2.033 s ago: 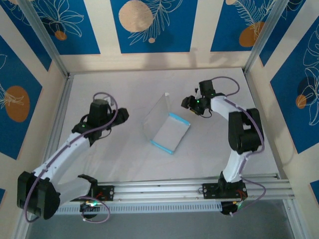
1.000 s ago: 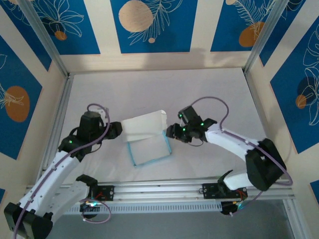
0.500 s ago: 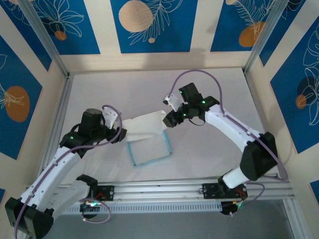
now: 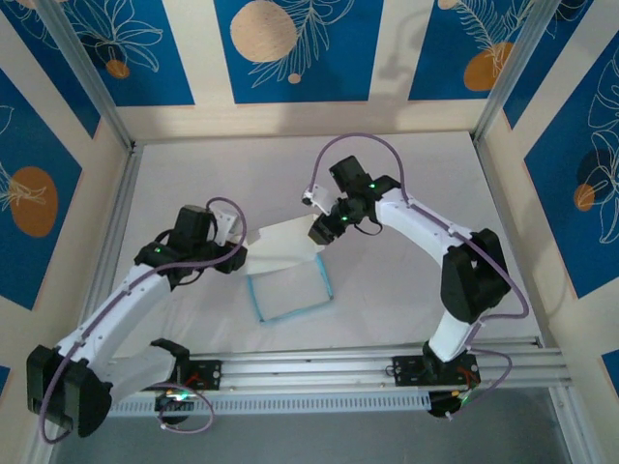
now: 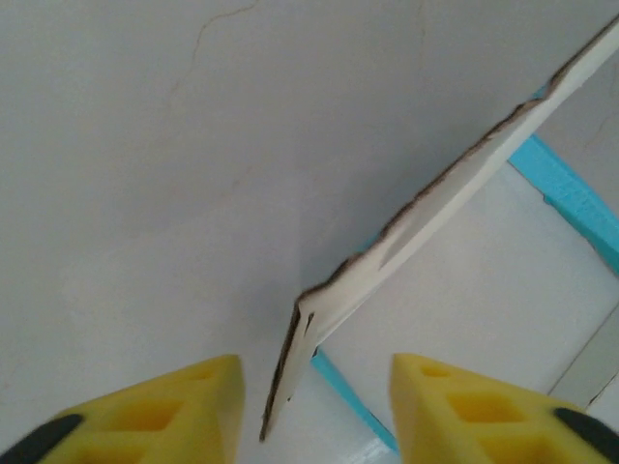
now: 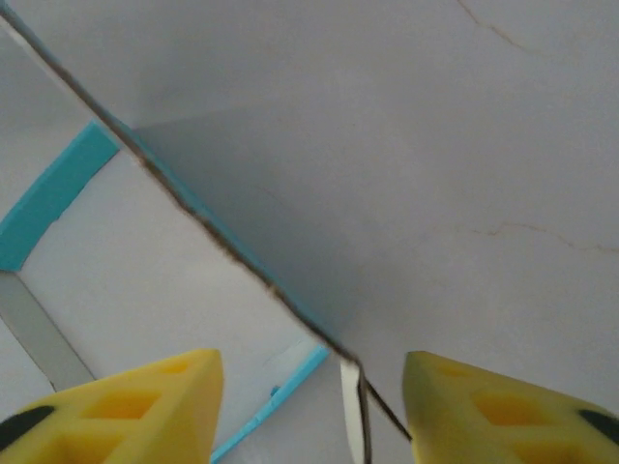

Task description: Fold the paper box

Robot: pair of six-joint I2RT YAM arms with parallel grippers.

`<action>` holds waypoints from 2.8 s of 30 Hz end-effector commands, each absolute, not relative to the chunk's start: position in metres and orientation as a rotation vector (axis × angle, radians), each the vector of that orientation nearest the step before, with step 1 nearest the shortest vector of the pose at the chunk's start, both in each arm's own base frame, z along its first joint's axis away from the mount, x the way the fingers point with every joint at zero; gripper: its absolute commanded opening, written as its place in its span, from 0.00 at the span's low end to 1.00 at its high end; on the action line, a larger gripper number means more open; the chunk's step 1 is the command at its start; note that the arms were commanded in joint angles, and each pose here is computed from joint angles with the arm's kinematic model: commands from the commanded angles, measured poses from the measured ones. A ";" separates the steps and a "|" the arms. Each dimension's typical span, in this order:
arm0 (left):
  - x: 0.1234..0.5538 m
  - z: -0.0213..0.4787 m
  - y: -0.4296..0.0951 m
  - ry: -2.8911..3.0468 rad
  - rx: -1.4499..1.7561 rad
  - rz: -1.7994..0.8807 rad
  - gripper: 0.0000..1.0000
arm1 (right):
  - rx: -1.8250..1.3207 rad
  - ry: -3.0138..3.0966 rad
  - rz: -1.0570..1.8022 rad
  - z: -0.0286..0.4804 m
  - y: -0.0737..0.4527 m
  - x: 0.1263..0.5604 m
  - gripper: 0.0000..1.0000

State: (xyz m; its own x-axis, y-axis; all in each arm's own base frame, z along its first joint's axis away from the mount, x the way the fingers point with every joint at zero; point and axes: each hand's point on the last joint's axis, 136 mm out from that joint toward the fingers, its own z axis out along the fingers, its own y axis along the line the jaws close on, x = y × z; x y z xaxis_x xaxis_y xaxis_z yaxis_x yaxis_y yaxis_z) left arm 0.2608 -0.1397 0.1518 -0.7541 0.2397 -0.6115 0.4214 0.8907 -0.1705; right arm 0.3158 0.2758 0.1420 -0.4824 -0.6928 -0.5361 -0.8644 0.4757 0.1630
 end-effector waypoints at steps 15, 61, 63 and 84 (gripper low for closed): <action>0.296 0.155 -0.157 2.408 0.255 -0.507 0.15 | -1.038 2.529 0.613 0.132 0.282 0.307 0.10; 0.322 0.161 -0.160 2.097 -0.109 -0.554 0.17 | 0.157 2.296 0.214 0.152 0.255 0.333 0.11; 0.321 0.167 -0.162 2.050 -0.079 -0.516 0.15 | 0.170 2.257 0.202 0.155 0.258 0.334 0.09; 0.311 0.163 -0.157 1.803 -0.096 -0.489 0.13 | 0.137 2.074 0.281 0.144 0.258 0.319 0.02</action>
State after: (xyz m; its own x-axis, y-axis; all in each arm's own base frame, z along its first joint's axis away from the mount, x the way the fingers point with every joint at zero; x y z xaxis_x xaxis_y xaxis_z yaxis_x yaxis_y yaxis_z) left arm 0.3073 -0.1584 0.1435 -0.3805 -0.2566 -0.8884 0.1821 0.9211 -0.3441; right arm 0.3126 0.2598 0.1283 -0.5587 0.1418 -0.8172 -0.0376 0.9799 0.1957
